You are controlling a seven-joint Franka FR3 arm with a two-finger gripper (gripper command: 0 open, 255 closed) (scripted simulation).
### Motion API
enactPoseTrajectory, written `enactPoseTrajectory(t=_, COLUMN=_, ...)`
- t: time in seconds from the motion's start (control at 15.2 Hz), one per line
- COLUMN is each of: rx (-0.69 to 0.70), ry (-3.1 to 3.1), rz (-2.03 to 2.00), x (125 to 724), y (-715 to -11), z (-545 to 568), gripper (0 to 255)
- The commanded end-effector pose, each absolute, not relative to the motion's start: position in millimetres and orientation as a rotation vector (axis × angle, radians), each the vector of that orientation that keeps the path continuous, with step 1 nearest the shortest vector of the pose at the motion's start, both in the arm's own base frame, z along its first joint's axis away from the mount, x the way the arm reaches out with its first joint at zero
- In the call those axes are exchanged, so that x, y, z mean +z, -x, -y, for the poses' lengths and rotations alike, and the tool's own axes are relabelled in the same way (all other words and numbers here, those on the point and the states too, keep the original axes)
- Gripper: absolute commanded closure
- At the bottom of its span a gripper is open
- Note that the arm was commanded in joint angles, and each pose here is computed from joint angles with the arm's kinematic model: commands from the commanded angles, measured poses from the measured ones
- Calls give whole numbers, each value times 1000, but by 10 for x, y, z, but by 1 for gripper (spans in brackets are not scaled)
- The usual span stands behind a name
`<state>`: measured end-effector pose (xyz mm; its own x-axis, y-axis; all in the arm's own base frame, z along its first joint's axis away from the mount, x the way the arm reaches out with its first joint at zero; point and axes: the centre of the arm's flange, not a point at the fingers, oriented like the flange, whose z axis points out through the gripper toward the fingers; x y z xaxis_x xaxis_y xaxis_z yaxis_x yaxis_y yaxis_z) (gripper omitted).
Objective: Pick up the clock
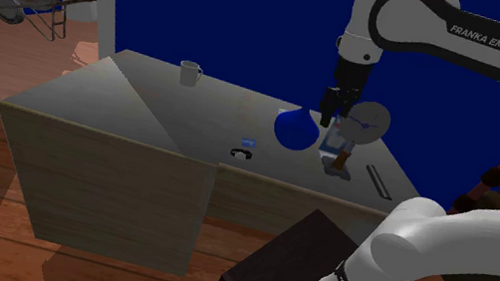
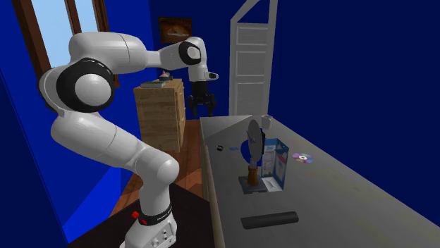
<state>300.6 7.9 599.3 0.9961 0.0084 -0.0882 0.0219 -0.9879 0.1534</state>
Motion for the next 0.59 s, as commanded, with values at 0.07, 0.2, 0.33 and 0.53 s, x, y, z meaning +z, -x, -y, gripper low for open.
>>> enactPoseTrajectory(t=0.07, rx=-129, ry=-2993, rz=-50, x=6032, y=-2976, z=58, gripper=0)
enactPoseTrajectory(t=0.2, rx=-126, ry=-3011, rz=-104, x=6106, y=-2922, z=335, gripper=0)
enactPoseTrajectory(t=0.33, rx=-123, ry=-3028, rz=-160, x=6174, y=-2878, z=616, gripper=0)
enactPoseTrajectory(t=0.53, rx=-118, ry=-3051, rz=-244, x=6266, y=-2831, z=1042, gripper=0)
